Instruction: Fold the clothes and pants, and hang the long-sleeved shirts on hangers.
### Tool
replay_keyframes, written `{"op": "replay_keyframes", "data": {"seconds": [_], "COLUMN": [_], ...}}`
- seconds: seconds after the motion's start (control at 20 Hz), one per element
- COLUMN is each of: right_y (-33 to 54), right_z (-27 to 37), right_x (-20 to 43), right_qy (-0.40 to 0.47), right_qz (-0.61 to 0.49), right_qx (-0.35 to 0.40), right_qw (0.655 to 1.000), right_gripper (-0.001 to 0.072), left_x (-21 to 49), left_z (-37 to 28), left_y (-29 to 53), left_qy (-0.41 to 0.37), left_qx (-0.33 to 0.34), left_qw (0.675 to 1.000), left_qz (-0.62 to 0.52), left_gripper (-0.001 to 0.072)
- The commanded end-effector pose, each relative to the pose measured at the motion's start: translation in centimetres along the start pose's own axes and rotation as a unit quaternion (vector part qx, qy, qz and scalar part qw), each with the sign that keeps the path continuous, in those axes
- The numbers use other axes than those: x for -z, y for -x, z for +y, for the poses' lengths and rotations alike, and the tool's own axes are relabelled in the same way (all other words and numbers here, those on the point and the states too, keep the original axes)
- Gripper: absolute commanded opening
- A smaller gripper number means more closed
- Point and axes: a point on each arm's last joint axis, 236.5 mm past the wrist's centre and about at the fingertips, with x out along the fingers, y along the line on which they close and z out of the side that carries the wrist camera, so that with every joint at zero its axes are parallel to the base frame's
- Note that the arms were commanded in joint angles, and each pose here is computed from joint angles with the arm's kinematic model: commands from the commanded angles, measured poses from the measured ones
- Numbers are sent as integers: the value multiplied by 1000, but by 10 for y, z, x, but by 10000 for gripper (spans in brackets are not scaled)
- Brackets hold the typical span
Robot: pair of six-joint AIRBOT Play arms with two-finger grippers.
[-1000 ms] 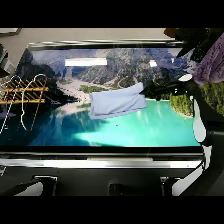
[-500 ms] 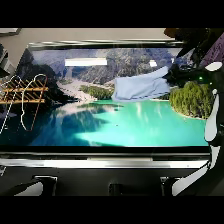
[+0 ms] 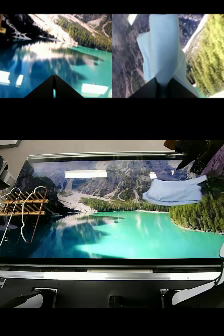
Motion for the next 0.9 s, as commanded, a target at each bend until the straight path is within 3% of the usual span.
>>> {"op": "replay_keyframes", "data": {"seconds": [0.0,0.25,0.4,0.5,0.85], "right_y": [47,111,150,171,200], "right_z": [-32,-109,-173,-197,-245], "right_x": [-36,-37,-14,-4,34], "right_qy": [-56,-100,-101,-105,-103], "right_qz": [-60,-75,-43,-31,28], "right_qx": [37,181,337,401,510], "right_qw": [996,975,935,909,854], "right_gripper": [37,37,36,36,35], "left_x": [0,0,1,1,9], "left_z": [0,0,0,1,5], "left_y": [0,0,0,0,-11], "left_qy": [0,0,0,0,6], "left_qx": [0,0,0,-1,-3], "left_qw": [1000,1000,1000,1000,1000], "left_qz": [0,1,1,2,21], "left_gripper": [15,15,15,15,15]}}
